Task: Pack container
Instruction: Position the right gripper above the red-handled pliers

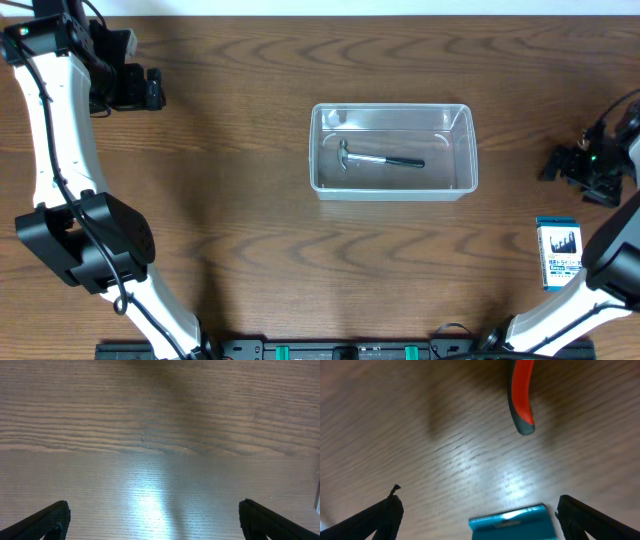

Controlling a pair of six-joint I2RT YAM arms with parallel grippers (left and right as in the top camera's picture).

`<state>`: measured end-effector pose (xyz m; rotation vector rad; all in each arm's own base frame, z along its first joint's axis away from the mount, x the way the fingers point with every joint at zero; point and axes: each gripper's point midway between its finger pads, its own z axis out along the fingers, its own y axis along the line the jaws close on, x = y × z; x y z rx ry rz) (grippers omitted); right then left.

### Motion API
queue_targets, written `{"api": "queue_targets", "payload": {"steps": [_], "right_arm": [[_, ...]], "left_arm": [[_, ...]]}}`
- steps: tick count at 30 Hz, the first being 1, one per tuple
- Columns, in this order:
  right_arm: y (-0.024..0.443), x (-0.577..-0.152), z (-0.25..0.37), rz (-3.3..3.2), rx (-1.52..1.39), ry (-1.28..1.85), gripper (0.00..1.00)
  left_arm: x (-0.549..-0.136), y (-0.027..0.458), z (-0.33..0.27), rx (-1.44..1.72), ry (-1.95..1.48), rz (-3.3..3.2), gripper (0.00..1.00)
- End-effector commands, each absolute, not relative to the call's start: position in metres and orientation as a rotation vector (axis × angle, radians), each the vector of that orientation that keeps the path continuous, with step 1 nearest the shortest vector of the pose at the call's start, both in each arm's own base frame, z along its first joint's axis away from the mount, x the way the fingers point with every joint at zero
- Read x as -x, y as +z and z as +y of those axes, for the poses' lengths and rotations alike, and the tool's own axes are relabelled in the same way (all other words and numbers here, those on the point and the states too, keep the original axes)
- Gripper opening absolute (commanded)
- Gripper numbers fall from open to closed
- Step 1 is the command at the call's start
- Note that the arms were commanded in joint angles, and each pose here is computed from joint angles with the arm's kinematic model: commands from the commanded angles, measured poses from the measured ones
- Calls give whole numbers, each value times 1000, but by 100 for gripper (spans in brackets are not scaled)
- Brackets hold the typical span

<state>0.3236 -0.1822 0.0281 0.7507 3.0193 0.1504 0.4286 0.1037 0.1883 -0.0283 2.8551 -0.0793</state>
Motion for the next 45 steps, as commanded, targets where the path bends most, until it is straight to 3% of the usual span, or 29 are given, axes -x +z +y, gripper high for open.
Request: {"api": "queue_targets", "payload": {"steps": [1, 15, 45], "right_arm": [[25, -327, -184, 2998, -835, 136, 99], [60, -380, -218, 2872, -643, 7, 99], [35, -397, -223, 2850, -741, 8, 99]], "left_arm": [[-428, 181, 103, 35, -105, 2872, 98], [-428, 181, 103, 35, -105, 2872, 98], [-428, 181, 103, 35, -105, 2872, 98]]}}
